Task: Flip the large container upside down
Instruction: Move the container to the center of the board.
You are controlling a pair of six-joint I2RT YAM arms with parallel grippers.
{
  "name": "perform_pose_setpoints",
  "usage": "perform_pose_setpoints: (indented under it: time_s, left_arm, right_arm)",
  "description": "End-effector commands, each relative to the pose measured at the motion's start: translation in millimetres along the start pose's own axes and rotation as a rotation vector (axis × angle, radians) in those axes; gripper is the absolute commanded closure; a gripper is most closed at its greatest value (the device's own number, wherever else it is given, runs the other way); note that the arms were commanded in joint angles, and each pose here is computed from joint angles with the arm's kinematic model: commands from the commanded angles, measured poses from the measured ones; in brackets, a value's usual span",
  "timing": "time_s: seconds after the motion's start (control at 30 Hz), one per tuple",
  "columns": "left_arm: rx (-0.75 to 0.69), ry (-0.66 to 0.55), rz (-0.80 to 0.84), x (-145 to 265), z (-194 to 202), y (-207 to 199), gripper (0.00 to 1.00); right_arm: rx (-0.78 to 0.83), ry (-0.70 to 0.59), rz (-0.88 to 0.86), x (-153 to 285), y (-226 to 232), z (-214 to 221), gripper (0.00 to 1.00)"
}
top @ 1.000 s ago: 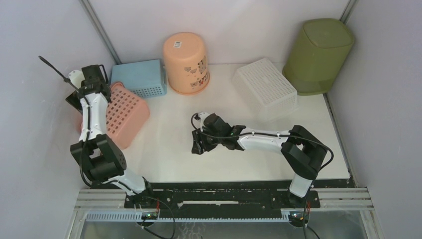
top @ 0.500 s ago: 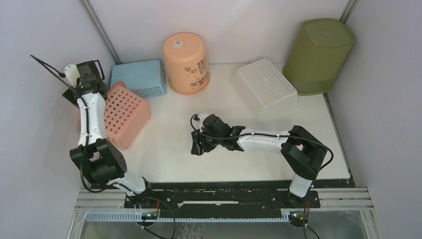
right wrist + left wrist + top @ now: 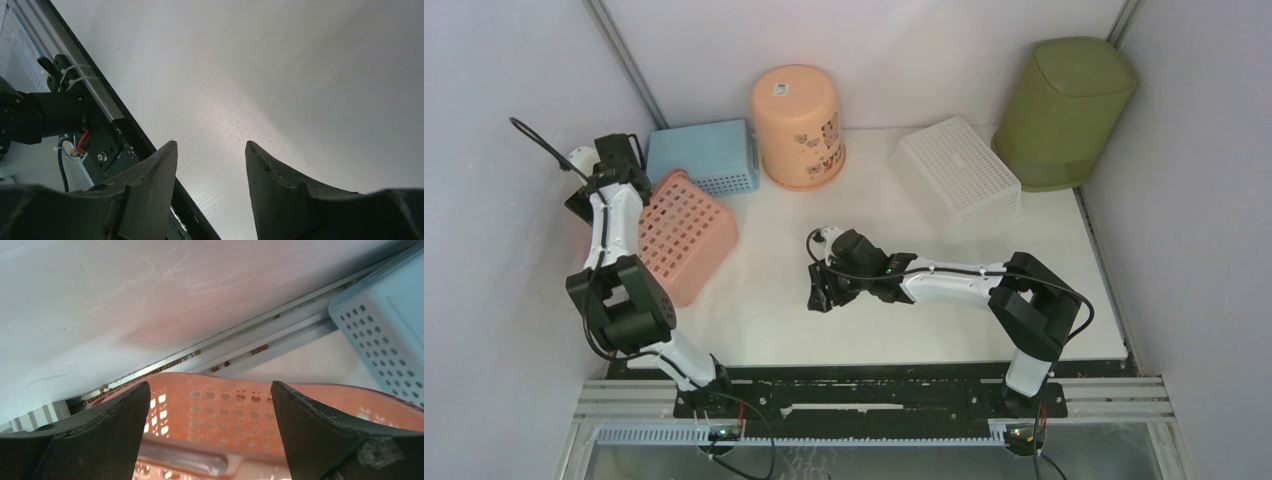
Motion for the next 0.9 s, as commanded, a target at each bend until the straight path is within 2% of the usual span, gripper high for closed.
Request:
perform_pose_setpoints:
  time_s: [0.0,0.43,0.53,0.67,0.87]
  left_arm:
    - [0.004,0.031,0.027,14.0,24.7,4.1,0.05]
    - [0.01,0.007,0.256,74.3,94.9,-30.1,0.05]
    - [0.02,-0.018,0.294,85.2,92.9,-23.5,0.04]
    - [0.002,-0.043,0.312,99.4,82.4,-11.9,0.02]
    - [-0.013,-0.014,0.345,100.5,96.4,-9.8,0.02]
  right_arm:
    - [0.043,-0.05,-0.054,8.2,15.5,-9.8,0.39]
    - [0.037,-0.048,-0.036,9.3,10.7,-6.6,0.39]
    - [0.028,-0.051,-0.031,13.0,9.3,-4.2,0.39]
    - [-0.005,-0.05,-0.114,10.3,23.0,-3.2,0.39]
    - [-0.123,-0.1,-0.25,-0.8,42.6,-35.6,0.39]
Point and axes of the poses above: each gripper's point midway between its finger pads, its own x axis back along the fingers, its own y axis along the line the jaws close on, z = x × y, the point moved 5 cm from there along x, back along the fingers, and after that the axes turned 14 degrees about -x, right-handed, at the moved point
